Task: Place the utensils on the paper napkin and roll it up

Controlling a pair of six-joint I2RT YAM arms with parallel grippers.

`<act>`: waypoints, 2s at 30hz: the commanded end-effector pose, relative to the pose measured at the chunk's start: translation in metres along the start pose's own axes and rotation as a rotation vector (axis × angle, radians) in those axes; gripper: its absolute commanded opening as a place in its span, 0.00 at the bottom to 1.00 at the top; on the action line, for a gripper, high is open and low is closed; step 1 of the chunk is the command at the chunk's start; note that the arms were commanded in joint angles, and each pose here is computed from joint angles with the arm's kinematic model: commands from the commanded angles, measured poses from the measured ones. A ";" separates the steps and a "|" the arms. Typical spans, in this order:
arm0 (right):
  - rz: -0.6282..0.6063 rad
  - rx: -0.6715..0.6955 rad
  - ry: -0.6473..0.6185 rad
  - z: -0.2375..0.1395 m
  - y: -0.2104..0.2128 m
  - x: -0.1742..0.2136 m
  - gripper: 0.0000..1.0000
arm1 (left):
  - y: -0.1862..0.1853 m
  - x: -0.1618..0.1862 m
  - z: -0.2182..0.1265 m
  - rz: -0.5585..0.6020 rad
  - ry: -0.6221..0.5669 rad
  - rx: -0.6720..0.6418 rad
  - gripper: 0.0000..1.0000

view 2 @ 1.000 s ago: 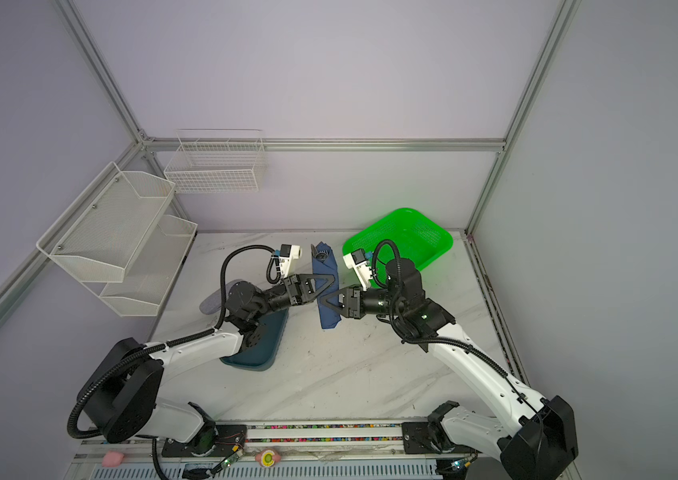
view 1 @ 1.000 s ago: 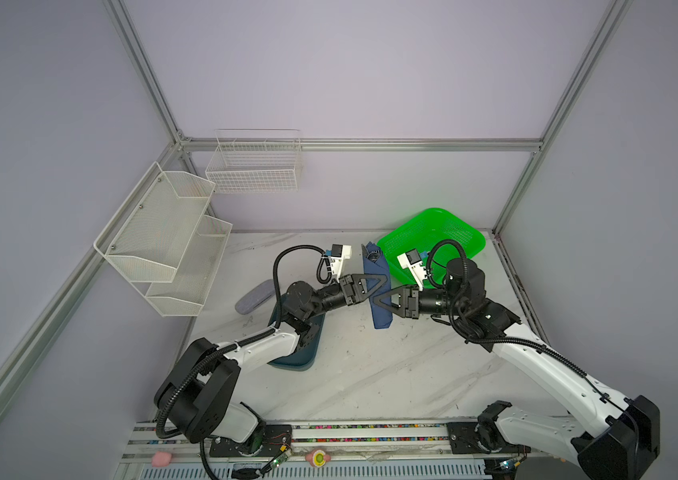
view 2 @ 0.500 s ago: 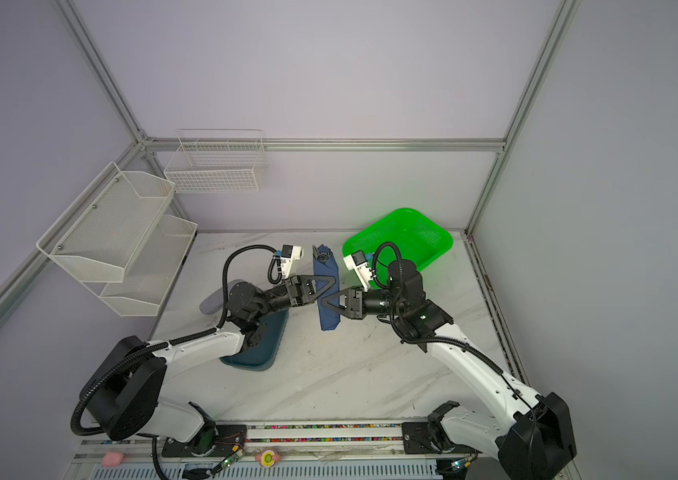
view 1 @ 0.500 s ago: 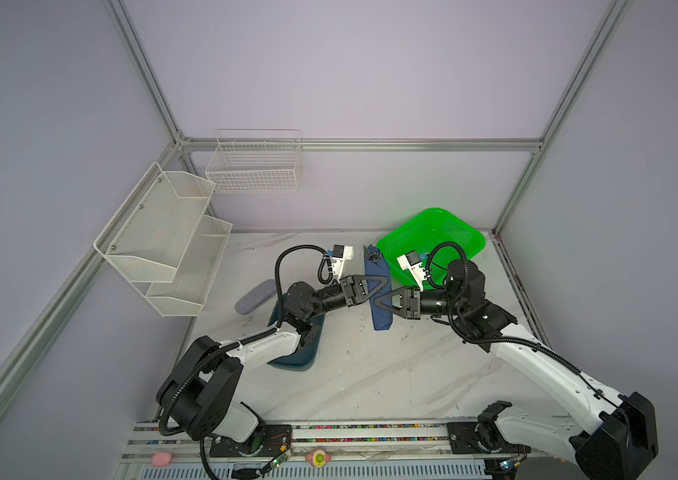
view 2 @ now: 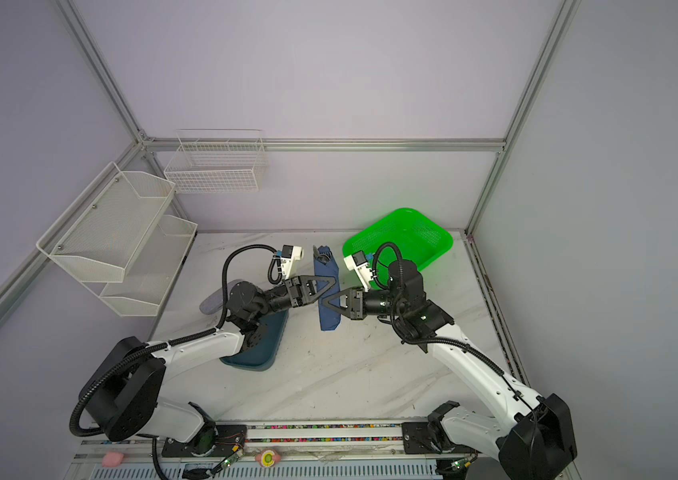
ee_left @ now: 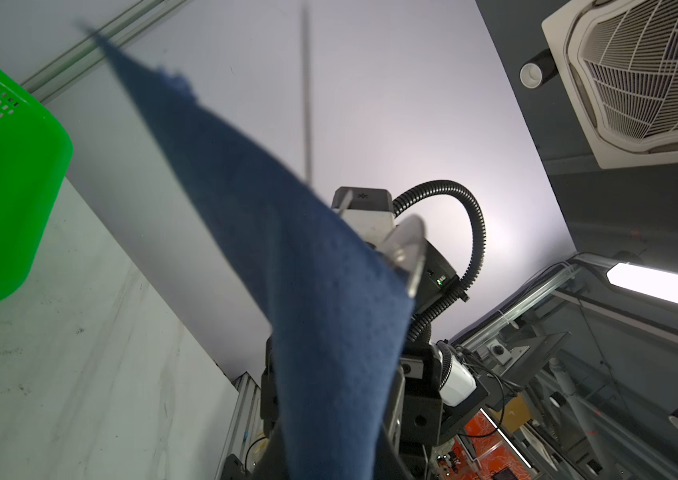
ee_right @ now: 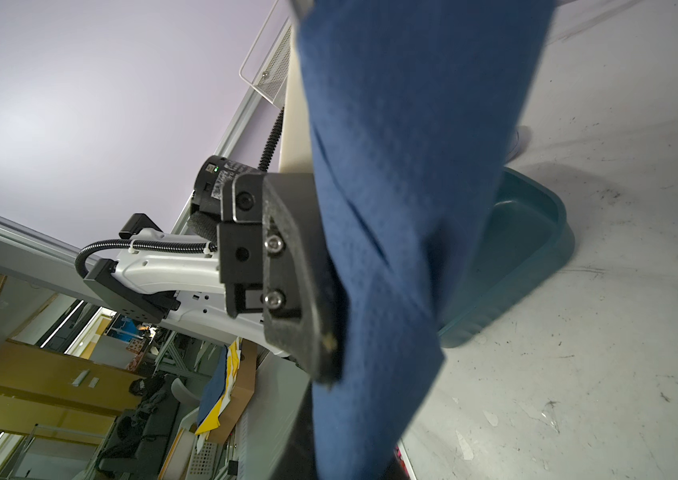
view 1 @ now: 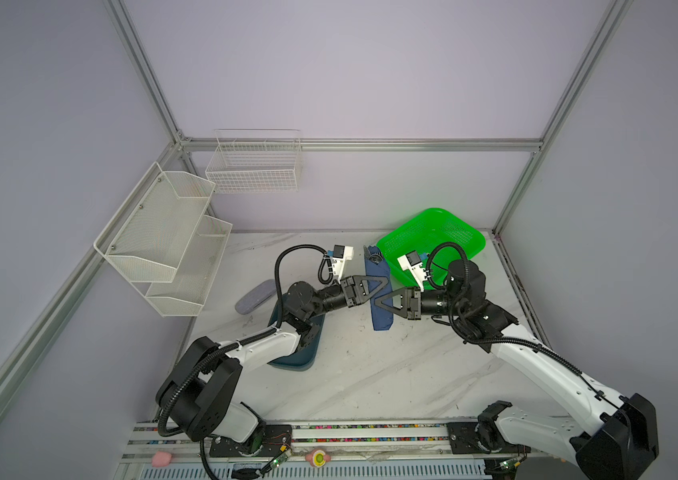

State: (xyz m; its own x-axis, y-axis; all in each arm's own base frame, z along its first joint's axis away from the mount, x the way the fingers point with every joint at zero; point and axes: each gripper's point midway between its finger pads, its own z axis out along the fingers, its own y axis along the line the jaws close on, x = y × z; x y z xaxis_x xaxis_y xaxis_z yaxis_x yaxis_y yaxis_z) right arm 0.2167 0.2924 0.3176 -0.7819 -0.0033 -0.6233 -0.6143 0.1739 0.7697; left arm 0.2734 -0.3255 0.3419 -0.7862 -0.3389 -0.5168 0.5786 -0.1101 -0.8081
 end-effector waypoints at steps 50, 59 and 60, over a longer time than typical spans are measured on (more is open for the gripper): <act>-0.032 -0.046 -0.034 -0.011 0.012 0.005 0.20 | -0.037 -0.007 0.006 0.096 0.023 0.073 0.05; -0.022 -0.095 -0.009 -0.005 0.010 0.008 0.30 | -0.048 -0.007 0.007 0.095 0.029 0.117 0.05; -0.024 -0.112 -0.004 -0.005 0.013 0.007 0.27 | -0.048 -0.008 0.007 0.098 0.029 0.120 0.05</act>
State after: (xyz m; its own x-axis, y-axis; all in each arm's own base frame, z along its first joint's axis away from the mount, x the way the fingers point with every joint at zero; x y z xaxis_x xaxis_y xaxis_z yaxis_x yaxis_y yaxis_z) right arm 0.2073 0.2875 0.3104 -0.7914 0.0061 -0.6113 -0.6050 0.1357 0.7846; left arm 0.2593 -0.3320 0.3343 -0.8062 -0.2605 -0.5312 0.5719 -0.1130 -0.8125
